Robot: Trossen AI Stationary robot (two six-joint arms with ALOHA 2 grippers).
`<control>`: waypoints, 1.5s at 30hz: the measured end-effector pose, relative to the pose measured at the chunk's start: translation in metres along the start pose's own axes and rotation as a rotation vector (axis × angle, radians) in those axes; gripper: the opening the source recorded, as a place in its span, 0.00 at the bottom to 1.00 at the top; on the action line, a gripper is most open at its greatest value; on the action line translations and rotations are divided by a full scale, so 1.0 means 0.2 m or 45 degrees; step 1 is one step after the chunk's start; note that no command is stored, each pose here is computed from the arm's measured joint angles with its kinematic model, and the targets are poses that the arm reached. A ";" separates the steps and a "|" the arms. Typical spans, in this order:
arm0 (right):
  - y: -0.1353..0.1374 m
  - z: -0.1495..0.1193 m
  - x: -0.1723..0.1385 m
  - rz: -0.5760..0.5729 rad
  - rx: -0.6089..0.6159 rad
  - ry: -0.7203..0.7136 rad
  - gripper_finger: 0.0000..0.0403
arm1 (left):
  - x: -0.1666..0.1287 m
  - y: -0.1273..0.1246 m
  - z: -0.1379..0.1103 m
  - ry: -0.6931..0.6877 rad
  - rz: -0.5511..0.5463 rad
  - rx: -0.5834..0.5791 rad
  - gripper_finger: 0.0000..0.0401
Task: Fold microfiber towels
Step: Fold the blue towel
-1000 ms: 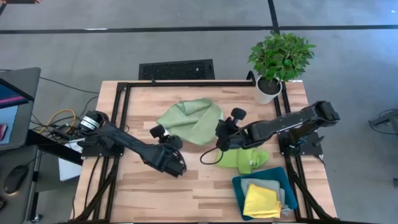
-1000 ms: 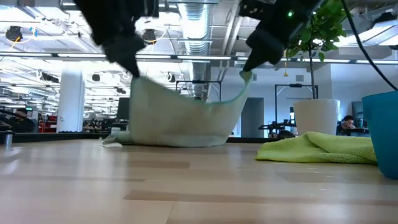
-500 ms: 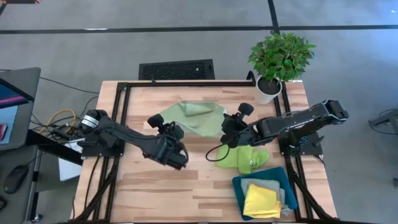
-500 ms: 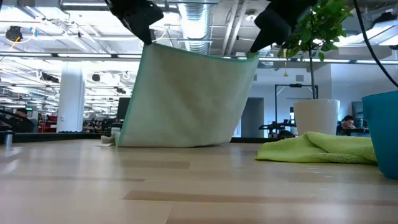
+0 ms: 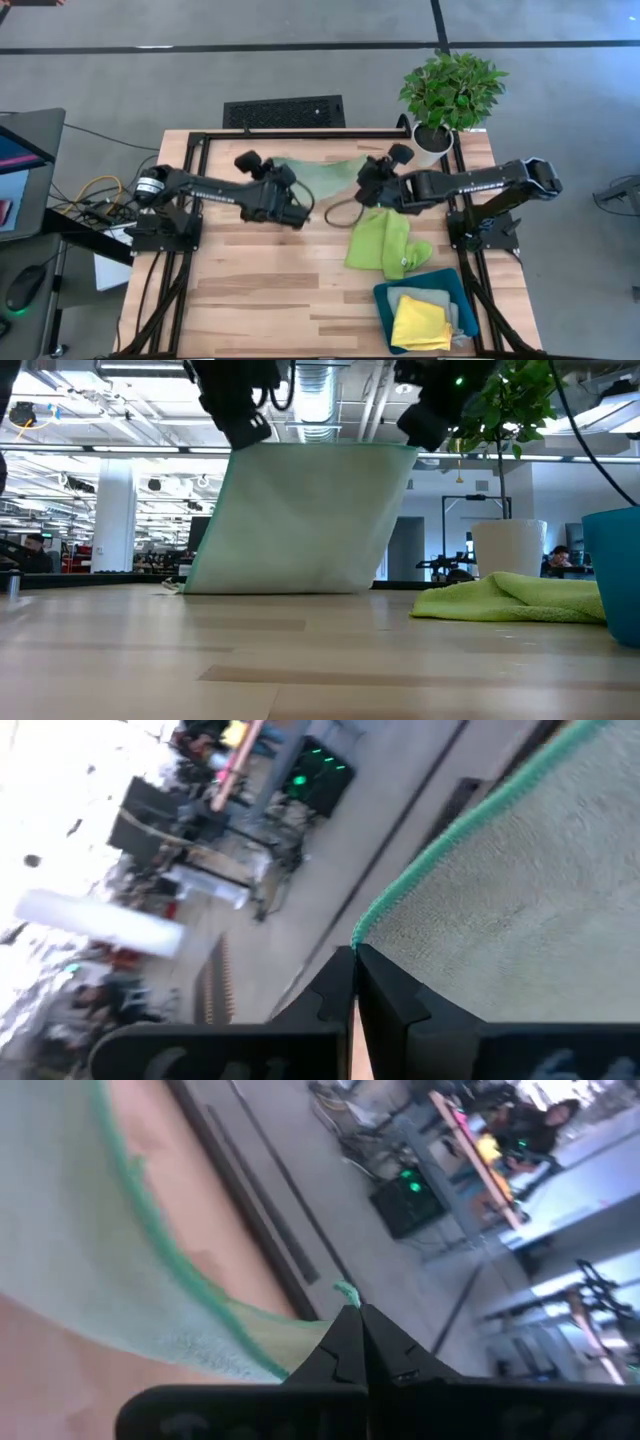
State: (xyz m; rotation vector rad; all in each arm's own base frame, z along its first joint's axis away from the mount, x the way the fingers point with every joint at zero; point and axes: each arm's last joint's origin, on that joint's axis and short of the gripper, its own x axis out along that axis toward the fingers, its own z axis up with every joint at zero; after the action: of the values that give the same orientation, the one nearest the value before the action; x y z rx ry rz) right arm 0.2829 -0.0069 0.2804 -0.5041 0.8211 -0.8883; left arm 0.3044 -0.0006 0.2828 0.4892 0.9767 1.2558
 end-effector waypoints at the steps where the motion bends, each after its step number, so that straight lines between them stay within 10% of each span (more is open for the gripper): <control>1: -0.02 0.01 0.03 -0.018 -0.005 0.006 0.00 | 0.04 0.01 0.01 0.010 0.025 -0.006 0.00; 11: -0.18 0.07 0.21 -0.167 -0.049 -0.009 0.00 | 0.25 0.17 0.12 0.027 0.259 -0.015 0.00; 21: -0.26 0.14 0.07 -0.312 -0.045 -0.124 0.00 | 0.09 0.31 0.27 -0.124 0.272 -0.070 0.00; 45: 0.06 -0.17 -0.47 0.308 0.010 -0.160 0.00 | -0.54 0.08 0.04 -0.098 -0.586 0.092 0.00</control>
State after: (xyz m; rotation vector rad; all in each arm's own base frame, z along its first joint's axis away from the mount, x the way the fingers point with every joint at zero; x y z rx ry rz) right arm 0.2274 0.0757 0.2896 -0.4383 0.7456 -0.6309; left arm 0.3024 -0.0956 0.3364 0.3394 1.0022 0.7855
